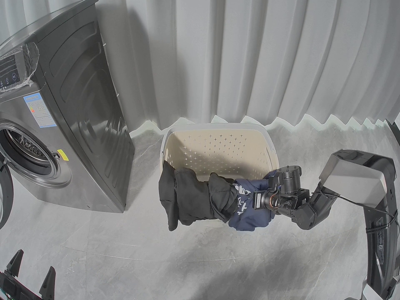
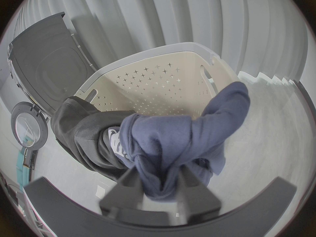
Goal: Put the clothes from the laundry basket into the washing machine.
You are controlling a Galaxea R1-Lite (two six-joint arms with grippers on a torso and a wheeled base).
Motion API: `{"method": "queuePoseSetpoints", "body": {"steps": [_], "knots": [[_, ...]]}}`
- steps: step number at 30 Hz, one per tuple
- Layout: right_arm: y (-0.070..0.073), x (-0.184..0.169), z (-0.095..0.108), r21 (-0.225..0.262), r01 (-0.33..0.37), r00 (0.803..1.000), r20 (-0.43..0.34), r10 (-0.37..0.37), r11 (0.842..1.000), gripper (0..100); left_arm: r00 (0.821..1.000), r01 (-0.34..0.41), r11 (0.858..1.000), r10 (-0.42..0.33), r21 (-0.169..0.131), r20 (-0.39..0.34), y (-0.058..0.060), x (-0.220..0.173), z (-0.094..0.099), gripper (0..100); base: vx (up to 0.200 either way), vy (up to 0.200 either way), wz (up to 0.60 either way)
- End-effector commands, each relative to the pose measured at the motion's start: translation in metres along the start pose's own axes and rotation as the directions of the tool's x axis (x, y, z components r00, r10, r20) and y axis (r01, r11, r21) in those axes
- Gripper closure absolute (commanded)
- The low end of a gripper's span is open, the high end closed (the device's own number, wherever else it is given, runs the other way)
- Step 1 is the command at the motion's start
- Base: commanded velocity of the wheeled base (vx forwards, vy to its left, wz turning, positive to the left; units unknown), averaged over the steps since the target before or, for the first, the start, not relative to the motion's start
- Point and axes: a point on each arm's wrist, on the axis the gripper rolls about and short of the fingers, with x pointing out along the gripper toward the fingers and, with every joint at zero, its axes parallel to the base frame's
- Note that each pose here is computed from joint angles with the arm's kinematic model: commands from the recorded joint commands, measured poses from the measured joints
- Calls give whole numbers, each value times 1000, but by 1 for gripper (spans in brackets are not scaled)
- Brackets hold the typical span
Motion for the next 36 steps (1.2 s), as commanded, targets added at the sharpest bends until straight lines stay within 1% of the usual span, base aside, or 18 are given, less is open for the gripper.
{"method": "queuePoseSetpoints", "body": {"steps": [1,3,9,15,20,21,22,25,27,32,34,36], "knots": [[2,-3,1,0,-4,1000,3,4,1000,100,1000,0,1000,0,-1,2,0,0,-5,0,0,0,0],[3,-9,2,10,-7,1000,0,7,1000,100,1000,0,1000,0,-1,2,0,0,-5,0,0,0,0],[7,-30,16,11,-16,1000,27,16,1000,100,1000,0,1000,0,-1,2,0,0,-5,0,0,0,0],[11,-71,39,26,-33,996,89,30,999,100,1000,-2,1000,2,1,2,0,0,-5,0,0,0,0],[14,-98,53,22,-45,989,140,42,999,100,1000,-2,1000,2,1,2,0,0,-5,0,0,0,0],[15,-108,59,20,-53,985,168,48,998,100,1000,0,1000,0,1,2,0,0,-5,0,0,0,0],[16,-111,61,20,-55,983,177,51,998,100,1000,0,1000,0,1,2,0,0,-5,0,0,0,0],[19,-135,71,11,-74,970,232,69,997,100,1000,-2,1000,2,1,2,0,0,-5,0,0,0,0],[26,-152,76,-2,-106,954,282,102,994,100,1000,-2,1000,2,1,2,0,0,-5,0,0,0,0],[33,-194,85,-46,-149,908,389,155,988,100,1000,-2,1000,2,1,2,0,0,-5,0,0,0,0],[37,-210,85,-55,-169,895,410,177,984,100,1000,-2,1000,2,1,2,0,0,-5,0,0,0,0],[37,-219,85,-60,-176,887,422,184,983,100,1000,0,1000,0,1,2,0,0,-5,0,0,0,0]]}}
